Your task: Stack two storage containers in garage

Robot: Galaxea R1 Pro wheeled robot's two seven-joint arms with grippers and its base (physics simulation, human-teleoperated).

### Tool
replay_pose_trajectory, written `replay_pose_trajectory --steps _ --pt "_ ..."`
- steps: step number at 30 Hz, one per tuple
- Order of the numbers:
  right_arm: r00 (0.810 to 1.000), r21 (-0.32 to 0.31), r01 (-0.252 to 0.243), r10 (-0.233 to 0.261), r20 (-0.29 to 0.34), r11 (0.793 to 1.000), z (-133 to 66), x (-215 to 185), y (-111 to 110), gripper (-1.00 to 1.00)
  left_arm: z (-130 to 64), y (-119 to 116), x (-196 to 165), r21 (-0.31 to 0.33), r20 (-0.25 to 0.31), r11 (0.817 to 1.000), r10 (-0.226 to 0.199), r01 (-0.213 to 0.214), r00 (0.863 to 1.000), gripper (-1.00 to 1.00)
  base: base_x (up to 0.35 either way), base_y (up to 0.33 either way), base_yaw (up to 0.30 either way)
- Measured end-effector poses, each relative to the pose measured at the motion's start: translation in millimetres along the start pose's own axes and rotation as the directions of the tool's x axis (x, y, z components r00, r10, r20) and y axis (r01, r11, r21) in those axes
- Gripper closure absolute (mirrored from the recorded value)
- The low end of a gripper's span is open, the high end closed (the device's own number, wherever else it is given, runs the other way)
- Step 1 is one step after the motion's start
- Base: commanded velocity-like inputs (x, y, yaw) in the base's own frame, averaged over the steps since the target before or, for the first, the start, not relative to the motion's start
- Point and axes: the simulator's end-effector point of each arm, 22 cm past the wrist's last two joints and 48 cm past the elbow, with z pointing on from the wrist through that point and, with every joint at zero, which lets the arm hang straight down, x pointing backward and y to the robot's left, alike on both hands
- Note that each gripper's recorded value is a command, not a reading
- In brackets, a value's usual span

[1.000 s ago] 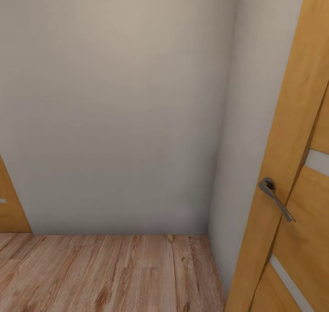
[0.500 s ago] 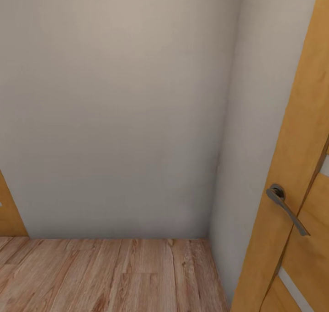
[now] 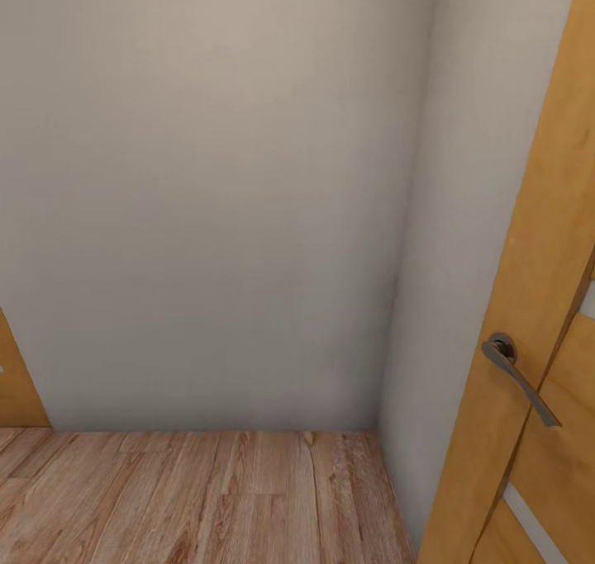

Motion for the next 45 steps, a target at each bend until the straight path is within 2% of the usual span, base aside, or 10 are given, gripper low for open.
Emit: replay_pose_trajectory --steps 31,45 --pt "1.000 0.000 0.000 0.000 -0.002 1.000 0.0 0.4 0.0 -1.00 0.0 0.0 0.0 0.000 0.000 1.000 0.000 0.000 1.000 -1.00 0.000 0.000 0.000" --pt "1.000 0.000 0.000 0.000 0.000 1.000 0.0 0.0 0.0 -1.00 0.0 0.0 -0.2 0.000 0.000 1.000 0.000 0.000 1.000 -1.00 0.084 0.025 0.000"
